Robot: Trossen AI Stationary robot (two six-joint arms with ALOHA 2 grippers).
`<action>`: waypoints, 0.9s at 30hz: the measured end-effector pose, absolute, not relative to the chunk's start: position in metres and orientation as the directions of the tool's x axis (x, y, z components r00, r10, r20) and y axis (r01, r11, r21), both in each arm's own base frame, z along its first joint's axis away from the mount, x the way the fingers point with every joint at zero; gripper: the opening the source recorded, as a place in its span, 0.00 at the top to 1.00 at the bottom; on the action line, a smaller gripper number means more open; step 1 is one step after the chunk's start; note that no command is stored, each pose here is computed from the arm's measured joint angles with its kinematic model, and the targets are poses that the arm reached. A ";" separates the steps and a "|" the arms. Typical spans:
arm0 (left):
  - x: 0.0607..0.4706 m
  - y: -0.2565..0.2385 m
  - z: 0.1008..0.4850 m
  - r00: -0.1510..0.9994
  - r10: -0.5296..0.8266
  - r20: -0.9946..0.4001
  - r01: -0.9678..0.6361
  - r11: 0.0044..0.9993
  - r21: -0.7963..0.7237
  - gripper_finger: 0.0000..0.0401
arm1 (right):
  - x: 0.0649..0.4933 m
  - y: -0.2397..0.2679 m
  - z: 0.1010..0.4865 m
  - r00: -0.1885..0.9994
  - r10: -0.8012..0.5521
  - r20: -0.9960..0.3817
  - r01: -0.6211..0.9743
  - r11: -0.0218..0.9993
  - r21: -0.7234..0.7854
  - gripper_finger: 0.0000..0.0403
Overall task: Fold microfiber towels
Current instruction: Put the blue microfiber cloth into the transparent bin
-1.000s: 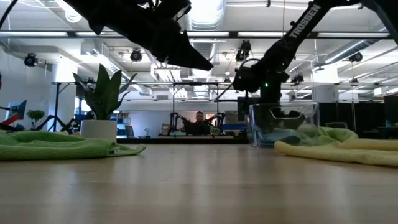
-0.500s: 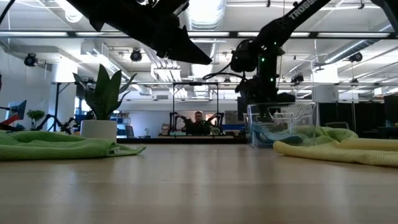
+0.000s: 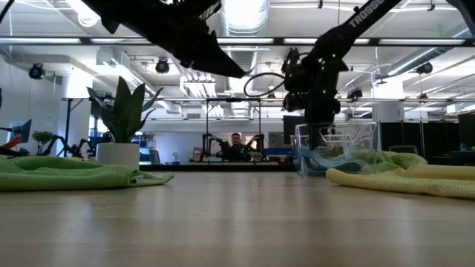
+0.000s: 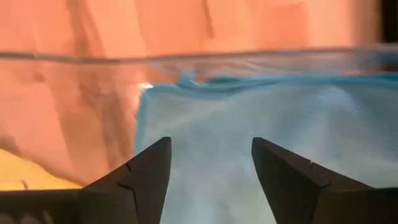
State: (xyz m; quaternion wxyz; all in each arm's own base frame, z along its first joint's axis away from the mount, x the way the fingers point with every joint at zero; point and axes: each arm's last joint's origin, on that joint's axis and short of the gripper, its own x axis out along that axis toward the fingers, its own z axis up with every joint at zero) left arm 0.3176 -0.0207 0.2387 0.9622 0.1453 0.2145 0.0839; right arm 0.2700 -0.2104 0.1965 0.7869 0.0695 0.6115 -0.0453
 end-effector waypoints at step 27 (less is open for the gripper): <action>0.313 -0.021 0.228 0.868 0.197 -0.457 -0.074 0.959 0.273 0.51 | 0.264 -0.205 0.182 0.220 -0.044 -0.975 -0.020 0.999 -0.049 0.46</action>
